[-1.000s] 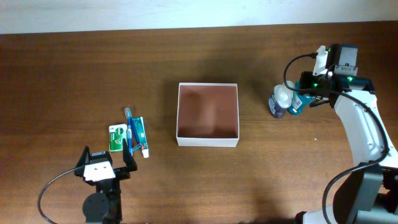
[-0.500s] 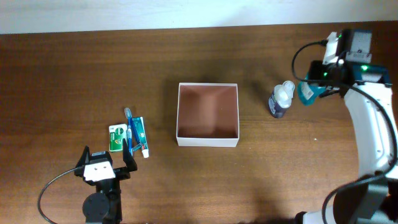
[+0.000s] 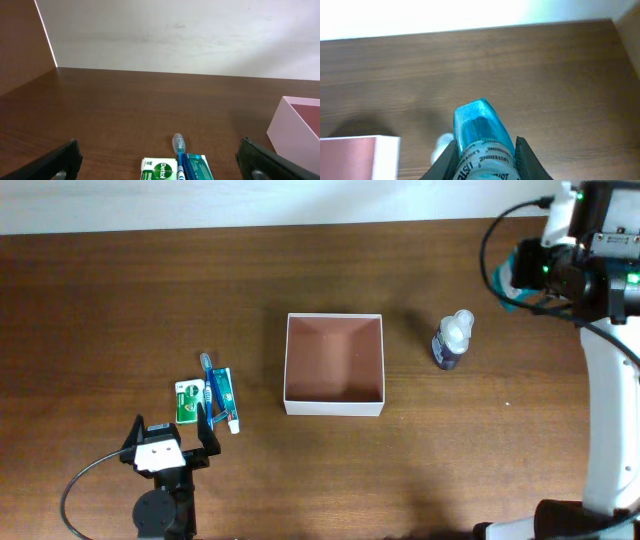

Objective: Pack container
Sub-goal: 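Lift the Listerine bottle with the right gripper toward the pink box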

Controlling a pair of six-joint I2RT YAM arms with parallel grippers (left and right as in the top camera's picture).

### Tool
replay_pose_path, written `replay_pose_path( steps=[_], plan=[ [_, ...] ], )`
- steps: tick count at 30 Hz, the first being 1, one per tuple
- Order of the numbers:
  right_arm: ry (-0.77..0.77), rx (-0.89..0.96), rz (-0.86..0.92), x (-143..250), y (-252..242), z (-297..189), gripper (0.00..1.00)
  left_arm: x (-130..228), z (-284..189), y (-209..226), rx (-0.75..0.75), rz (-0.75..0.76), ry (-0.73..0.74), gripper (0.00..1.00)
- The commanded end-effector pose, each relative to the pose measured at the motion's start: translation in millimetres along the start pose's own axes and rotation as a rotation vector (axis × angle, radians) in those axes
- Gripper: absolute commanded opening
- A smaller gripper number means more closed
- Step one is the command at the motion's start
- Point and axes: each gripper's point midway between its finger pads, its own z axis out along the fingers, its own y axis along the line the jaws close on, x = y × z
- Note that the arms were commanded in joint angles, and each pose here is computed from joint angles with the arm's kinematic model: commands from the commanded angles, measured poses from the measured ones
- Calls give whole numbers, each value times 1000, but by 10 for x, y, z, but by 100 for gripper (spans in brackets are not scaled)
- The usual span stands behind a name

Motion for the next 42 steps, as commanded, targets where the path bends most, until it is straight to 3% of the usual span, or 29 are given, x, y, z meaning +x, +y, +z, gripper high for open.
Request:
replay_pose_path(
  steps=[1, 9, 17, 35, 42],
  plan=[
    [-135, -55, -55, -297, 302, -464, 20, -2, -4, 5, 0, 19, -2, 100],
    [-161, -227, -77, -293, 1129, -744, 19, -2, -4, 5, 0, 19, -2, 100],
    [-41, -313, -43, 44, 1811, -711, 18, -2, -4, 5, 0, 19, -2, 100],
    [224, -125, -74, 696, 2362, 491, 18, -2, -4, 5, 0, 19, -2, 100],
    [249, -95, -22, 766, 2380, 634, 18, -2, -4, 5, 0, 19, -2, 100]
  ],
)
